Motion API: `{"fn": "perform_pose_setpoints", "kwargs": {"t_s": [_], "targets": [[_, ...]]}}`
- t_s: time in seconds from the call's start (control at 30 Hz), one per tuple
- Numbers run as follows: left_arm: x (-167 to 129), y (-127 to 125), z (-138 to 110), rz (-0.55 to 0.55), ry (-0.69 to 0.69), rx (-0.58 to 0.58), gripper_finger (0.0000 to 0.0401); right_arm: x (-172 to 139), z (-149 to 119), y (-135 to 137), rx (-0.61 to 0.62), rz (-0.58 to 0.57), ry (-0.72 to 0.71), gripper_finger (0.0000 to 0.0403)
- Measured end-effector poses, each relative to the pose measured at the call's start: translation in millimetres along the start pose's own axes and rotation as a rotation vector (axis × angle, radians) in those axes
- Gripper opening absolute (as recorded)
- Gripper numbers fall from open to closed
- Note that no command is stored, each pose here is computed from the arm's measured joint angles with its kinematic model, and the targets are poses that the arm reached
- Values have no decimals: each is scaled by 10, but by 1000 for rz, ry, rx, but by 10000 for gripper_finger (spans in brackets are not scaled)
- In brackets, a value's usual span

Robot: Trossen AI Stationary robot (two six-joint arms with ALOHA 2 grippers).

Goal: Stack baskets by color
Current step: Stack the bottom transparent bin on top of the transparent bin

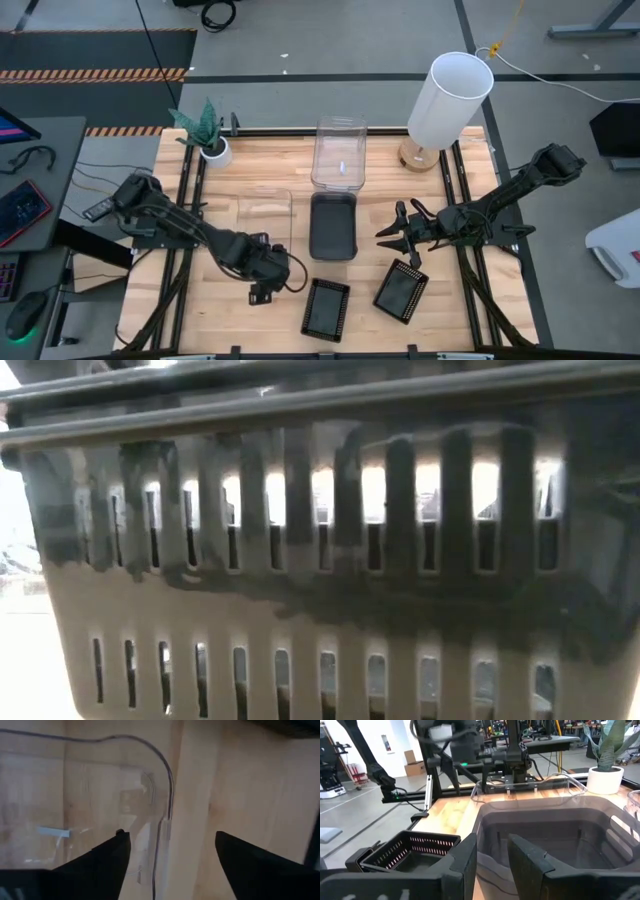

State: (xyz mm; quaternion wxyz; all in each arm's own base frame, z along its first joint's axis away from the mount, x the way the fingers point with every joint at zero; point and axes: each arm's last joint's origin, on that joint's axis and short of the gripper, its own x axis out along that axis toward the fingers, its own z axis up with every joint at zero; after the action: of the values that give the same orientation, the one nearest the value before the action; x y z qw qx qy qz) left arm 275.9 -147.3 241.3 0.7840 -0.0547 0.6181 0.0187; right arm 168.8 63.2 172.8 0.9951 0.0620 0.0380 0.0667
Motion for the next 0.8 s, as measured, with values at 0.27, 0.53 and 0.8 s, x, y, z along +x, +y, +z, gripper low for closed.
{"fn": "perform_pose_setpoints", "kwargs": {"t_s": [0.27,0.53,0.8], "targets": [[353,-35,20,69,112,44,295,0,1,0,8,1,-1,114],[513,-40,9,103,175,95,236,0,1,0,7,1,-1,114],[615,-32,27,116,196,95,135,0,1,0,7,0,-1,114]]}}
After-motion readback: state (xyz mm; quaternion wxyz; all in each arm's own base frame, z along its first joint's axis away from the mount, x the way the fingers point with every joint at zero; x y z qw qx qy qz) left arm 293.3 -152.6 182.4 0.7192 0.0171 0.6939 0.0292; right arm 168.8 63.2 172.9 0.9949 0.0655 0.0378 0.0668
